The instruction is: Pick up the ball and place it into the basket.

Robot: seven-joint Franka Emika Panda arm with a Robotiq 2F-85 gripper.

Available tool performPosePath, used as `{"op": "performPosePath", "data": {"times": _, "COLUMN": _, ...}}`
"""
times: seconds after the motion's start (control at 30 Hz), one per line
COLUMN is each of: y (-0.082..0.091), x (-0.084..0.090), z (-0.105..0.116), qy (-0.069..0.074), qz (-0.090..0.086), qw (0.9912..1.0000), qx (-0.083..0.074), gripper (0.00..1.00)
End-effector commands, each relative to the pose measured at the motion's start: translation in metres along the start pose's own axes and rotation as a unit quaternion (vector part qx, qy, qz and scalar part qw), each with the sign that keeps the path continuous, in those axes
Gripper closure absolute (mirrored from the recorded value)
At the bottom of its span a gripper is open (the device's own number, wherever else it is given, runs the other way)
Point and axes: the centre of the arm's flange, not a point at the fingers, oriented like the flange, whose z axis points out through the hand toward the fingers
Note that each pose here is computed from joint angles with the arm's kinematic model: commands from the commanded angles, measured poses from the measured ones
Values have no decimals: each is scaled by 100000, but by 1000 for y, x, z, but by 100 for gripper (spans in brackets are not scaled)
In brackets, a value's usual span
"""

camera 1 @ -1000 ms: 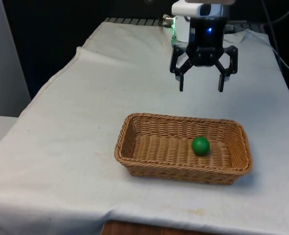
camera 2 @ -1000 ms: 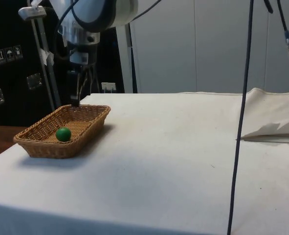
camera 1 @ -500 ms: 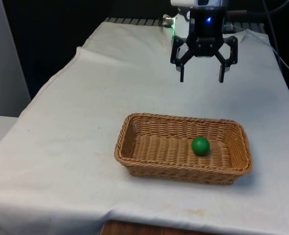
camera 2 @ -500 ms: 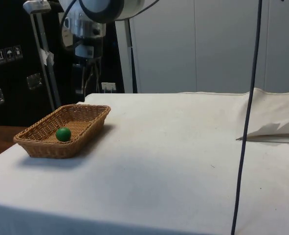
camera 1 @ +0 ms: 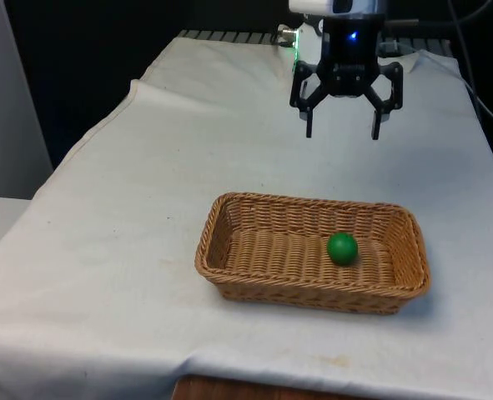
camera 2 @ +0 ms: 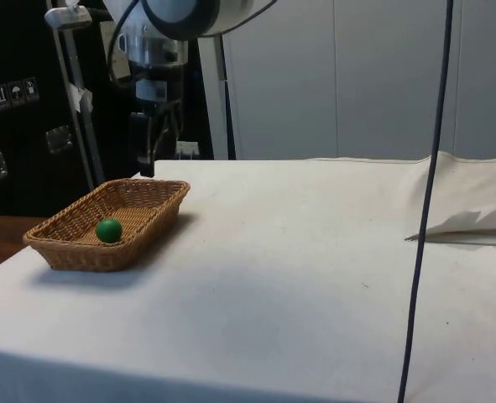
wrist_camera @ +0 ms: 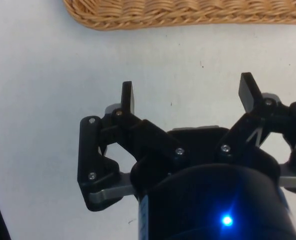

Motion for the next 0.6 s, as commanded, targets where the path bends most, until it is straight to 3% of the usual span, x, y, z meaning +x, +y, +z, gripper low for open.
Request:
{"op": "performPosePath", "data": {"times": 0.0, "y": 2, "x": -3, "z": -3, "qy": -339, "qz": 324, "qw": 99998, "qx": -480, "gripper": 0}}
{"op": "performPosePath", "data": {"times": 0.2, "y": 5, "x": -10, "z": -14, "qy": -422, "qz": 913, "qw": 99994, "qx": -303, "gripper": 0}}
{"op": "performPosePath", "data": {"times": 0.23, "y": 3, "x": -8, "z": -12, "qy": -284, "qz": 692, "qw": 99997, "qx": 337, "gripper": 0}}
{"op": "performPosePath", "data": {"times": 0.27, "y": 5, "x": -11, "z": -15, "qy": -415, "qz": 964, "qw": 99994, "qx": -333, "gripper": 0}}
{"op": "performPosePath", "data": {"times": 0.53, "y": 9, "x": -24, "z": -31, "qy": -245, "qz": 1389, "qw": 99990, "qx": -279, "gripper": 0}}
{"op": "performPosePath", "data": {"times": 0.57, "y": 7, "x": -22, "z": -29, "qy": -143, "qz": 1150, "qw": 99993, "qx": 323, "gripper": 0}}
